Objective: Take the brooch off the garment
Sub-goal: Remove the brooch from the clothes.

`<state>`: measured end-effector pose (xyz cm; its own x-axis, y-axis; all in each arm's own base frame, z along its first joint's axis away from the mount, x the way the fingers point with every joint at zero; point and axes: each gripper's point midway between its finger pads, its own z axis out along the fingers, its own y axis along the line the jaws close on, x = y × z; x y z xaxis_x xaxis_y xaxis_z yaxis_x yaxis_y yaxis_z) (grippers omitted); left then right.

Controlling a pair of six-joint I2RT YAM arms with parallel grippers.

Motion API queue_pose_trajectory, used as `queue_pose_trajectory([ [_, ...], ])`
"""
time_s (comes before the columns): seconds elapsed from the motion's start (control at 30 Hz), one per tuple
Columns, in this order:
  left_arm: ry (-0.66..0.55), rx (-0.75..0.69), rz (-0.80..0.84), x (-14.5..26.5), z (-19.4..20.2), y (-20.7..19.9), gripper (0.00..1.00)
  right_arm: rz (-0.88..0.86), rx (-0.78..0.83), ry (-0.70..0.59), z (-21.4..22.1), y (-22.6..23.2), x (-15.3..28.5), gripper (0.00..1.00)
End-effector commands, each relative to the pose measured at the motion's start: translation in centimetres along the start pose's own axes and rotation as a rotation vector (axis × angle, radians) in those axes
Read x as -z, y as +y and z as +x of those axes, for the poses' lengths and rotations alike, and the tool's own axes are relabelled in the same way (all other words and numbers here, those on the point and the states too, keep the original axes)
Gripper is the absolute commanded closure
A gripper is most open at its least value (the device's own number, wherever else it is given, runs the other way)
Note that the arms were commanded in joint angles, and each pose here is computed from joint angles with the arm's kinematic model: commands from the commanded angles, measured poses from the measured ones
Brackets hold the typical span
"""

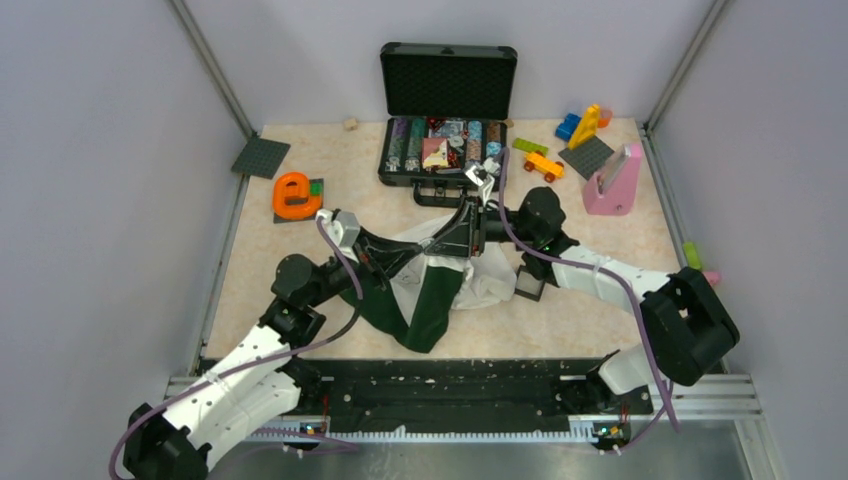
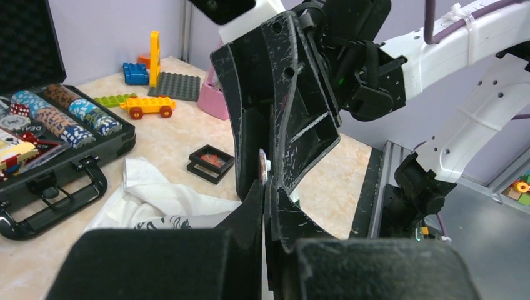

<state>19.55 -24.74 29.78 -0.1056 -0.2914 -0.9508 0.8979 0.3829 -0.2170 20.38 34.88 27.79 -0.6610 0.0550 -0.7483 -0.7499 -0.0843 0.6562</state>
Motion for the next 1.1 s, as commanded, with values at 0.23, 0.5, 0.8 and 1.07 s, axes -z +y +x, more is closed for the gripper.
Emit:
queue_pose_trajectory([
  [0.23,-0.036,0.128,-0.076,-0.1,-1.0,0.4,1.00,-0.104,0.181,-0.138,-2.3,3.5,0.6,0.56],
  [0.5,-0.089,0.180,-0.053,0.0,-1.8,-0.1,1.00,-0.093,0.196,-0.128,-1.1,3.0,1.0,0.47],
  [0.8,-0.117,0.238,0.034,-0.2,-2.0,-1.4,1.00,-0.017,0.238,-0.131,-0.1,0.9,1.3,0.46],
  [1.07,-0.118,0.233,0.036,-0.1,-2.1,-1.5,1.00,-0.078,0.223,-0.135,-0.1,1.5,1.1,0.68],
])
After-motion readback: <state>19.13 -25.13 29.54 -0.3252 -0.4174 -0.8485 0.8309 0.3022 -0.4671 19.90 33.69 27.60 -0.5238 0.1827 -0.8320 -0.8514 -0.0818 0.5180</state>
